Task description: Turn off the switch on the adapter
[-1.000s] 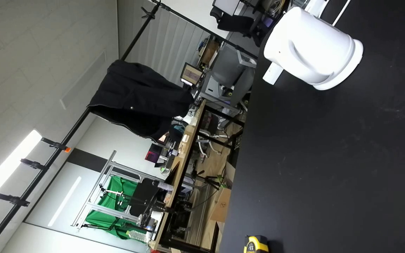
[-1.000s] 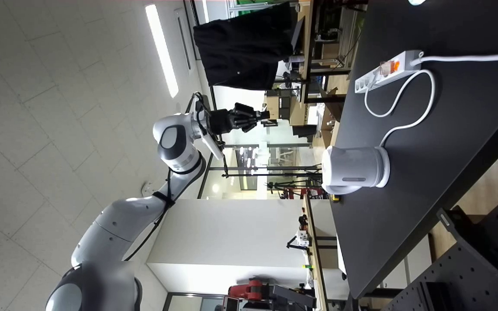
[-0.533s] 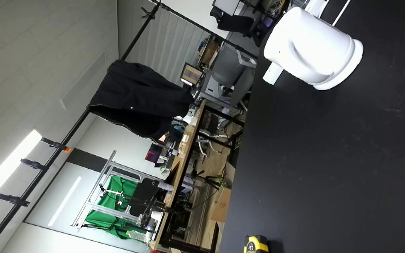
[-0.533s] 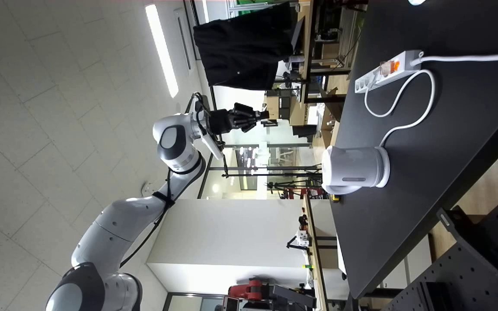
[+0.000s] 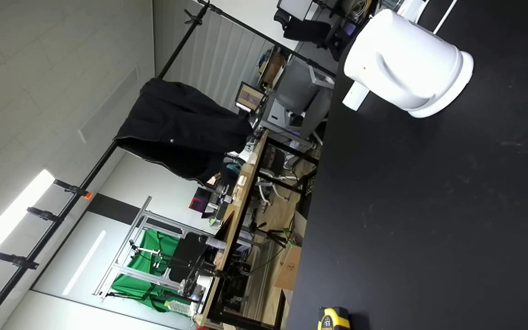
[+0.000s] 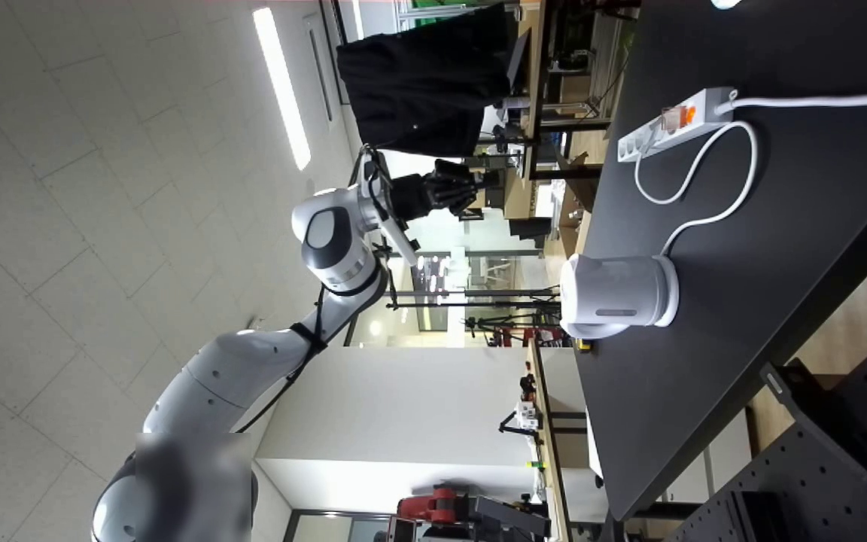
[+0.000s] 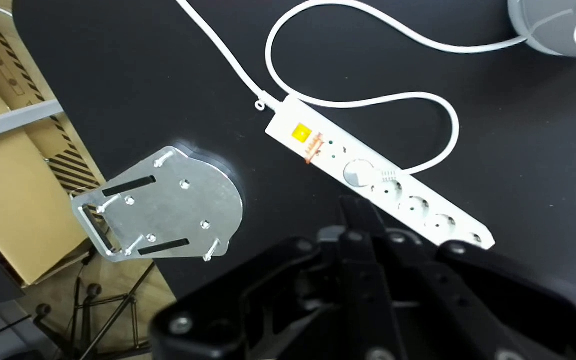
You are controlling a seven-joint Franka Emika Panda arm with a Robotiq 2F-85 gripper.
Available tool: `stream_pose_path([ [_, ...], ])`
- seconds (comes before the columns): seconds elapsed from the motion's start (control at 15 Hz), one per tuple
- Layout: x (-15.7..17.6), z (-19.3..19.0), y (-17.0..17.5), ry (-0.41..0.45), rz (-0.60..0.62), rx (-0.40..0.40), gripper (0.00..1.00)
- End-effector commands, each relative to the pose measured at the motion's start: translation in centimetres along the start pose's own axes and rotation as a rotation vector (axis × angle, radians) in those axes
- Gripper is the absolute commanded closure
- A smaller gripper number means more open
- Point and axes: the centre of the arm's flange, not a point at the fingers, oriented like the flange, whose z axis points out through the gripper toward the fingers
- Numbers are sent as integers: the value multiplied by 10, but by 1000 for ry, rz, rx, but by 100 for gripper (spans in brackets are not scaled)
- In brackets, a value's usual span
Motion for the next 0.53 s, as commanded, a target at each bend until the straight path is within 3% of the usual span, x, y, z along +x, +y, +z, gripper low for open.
stream_pose_path([
  [0.0, 5, 47, 20, -11, 78, -13, 100],
  [0.07, 6, 61, 26, -28, 90, -17, 100],
  [0.2, 6, 90, 37, -152, 111, 2, 100],
  [0.27, -5, 74, 29, -87, 77, -9, 99],
  [0.47, -8, 100, 34, -146, 97, -4, 99],
])
